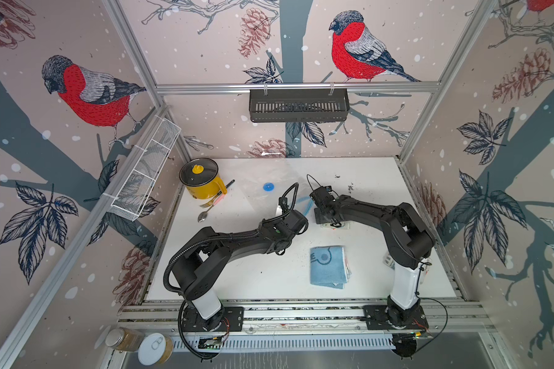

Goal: Place the folded towel into the vacuum bag
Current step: Adjust the towel at the center of the board.

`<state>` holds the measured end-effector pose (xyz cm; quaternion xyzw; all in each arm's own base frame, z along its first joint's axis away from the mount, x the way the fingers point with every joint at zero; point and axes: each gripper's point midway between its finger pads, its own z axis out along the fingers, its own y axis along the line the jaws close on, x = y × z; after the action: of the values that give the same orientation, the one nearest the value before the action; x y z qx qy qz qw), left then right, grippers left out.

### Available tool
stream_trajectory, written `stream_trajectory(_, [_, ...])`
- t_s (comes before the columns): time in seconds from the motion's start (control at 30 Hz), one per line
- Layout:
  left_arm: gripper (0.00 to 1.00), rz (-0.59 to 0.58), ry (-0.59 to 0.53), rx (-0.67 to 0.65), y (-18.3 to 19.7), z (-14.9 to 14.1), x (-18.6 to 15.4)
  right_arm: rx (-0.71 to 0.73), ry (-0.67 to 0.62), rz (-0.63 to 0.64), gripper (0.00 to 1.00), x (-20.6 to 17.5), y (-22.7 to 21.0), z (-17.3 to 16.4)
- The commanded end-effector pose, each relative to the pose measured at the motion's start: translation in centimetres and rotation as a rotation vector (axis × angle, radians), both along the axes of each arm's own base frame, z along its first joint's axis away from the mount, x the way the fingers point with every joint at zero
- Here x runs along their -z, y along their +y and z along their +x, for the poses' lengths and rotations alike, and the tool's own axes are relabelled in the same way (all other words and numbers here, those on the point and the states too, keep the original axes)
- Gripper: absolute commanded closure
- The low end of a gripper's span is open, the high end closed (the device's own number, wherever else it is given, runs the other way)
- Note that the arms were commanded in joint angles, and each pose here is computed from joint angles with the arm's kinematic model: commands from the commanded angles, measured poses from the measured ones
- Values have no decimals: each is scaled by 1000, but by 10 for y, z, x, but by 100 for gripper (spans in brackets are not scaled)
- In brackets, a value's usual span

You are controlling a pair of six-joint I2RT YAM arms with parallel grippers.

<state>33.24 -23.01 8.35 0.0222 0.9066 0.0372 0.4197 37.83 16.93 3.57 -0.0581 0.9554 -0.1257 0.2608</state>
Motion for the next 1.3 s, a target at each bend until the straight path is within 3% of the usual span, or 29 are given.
stream_trajectory(0.0, [100, 9, -22, -43, 6, 3, -6, -78, -75, -49, 1, -21, -4, 8])
stream_trajectory(0.17, [100, 1, -28, -44, 6, 3, -12, -8, -140, 147, 1, -67, -4, 13])
stream_trajectory(0.27, [100, -8, -33, -31, 2, 4, -15, 133, -113, 343, 1, -89, -12, 17])
stream_trajectory(0.43, [100, 3, -28, -18, -3, 5, -14, 529, 140, 687, 1, -64, -45, 6])
stream_trajectory(0.5, [100, 8, -27, -14, -5, 5, -13, 631, 259, 753, 1, -43, -44, -3])
stream_trajectory(0.63, [100, 15, -25, -11, -7, 6, -10, 726, 367, 757, 1, -16, -34, -13])
stream_trajectory(0.97, [100, 15, -46, -16, -2, 4, -13, 876, 416, 592, 1, -11, -25, -13])
stream_trajectory(1.27, [100, 10, -66, -25, 3, 3, -17, 937, 412, 539, 4, 3, -16, -12])
